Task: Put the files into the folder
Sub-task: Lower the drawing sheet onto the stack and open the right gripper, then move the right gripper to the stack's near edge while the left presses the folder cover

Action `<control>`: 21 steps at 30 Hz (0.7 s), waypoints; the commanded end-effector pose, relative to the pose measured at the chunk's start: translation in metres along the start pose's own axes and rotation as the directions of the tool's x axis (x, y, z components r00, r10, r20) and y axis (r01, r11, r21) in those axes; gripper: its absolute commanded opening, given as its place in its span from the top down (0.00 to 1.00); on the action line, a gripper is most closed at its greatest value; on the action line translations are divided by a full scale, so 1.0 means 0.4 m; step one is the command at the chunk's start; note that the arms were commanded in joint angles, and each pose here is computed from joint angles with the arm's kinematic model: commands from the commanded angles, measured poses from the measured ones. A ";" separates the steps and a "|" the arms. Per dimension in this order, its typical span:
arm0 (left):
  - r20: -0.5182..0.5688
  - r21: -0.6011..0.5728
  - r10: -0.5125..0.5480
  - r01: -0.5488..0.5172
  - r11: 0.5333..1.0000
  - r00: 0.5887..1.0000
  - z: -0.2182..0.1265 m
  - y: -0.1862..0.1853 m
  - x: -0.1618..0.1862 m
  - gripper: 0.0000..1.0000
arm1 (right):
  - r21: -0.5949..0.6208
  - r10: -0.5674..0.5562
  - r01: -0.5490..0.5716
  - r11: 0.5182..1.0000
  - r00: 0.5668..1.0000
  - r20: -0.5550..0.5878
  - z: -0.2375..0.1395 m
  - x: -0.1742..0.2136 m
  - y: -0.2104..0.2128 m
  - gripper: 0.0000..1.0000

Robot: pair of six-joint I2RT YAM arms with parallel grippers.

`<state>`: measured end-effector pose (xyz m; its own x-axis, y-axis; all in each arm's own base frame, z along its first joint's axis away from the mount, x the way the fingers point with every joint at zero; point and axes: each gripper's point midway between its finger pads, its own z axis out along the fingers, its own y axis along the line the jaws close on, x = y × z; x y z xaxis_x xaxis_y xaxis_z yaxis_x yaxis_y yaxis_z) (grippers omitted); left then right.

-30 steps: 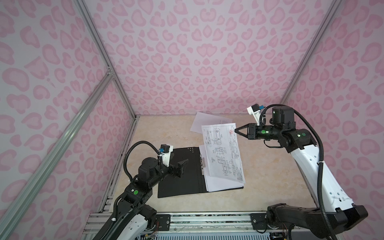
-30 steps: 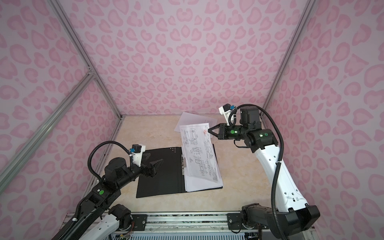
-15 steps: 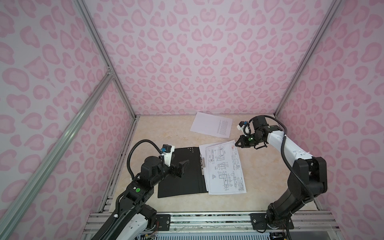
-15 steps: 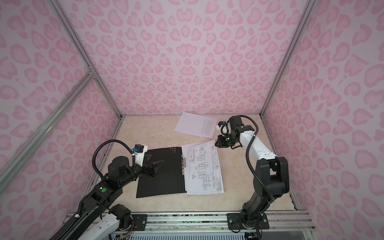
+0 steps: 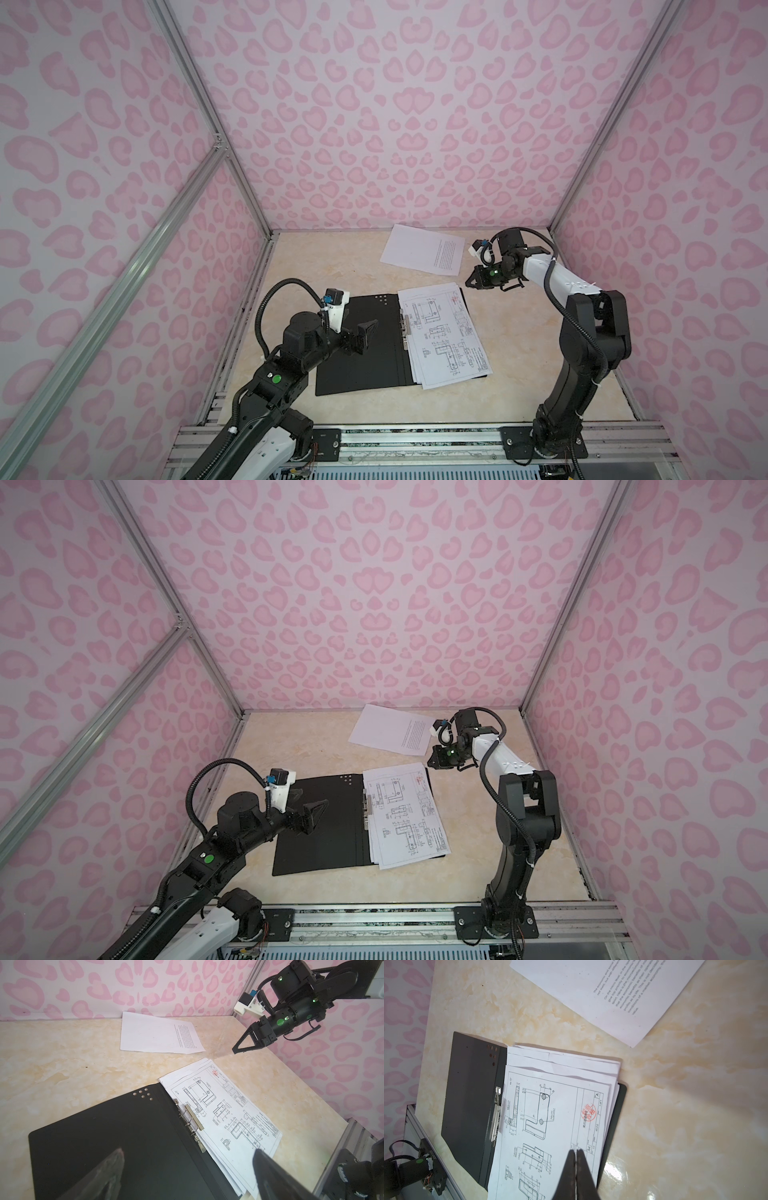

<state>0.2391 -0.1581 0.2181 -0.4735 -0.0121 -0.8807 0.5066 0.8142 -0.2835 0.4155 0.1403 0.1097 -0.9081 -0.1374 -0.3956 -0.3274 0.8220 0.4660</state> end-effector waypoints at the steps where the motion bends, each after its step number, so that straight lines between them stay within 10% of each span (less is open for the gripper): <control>1: 0.010 0.004 0.016 -0.016 1.000 1.000 -0.001 -0.002 -0.007 0.02 | 0.018 0.046 -0.046 0.999 0.999 0.005 0.019 0.005 -0.018 1.00; 11: -0.135 -0.045 -0.117 0.112 0.993 0.984 0.048 0.017 0.040 0.02 | 0.098 0.097 -0.106 0.989 0.991 0.093 -0.055 0.161 0.051 0.57; 21: -0.364 -0.204 -0.412 0.360 0.910 0.835 0.156 0.061 0.206 0.04 | 0.121 -0.003 0.008 0.993 0.999 -0.041 0.011 0.476 0.245 0.54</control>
<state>0.2601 -0.1728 0.1287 -0.8271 -0.0651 -0.5582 0.2310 0.8661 -0.4433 0.2170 0.2021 0.0843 -0.9051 -0.2287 -0.3584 -0.3714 0.8356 0.4047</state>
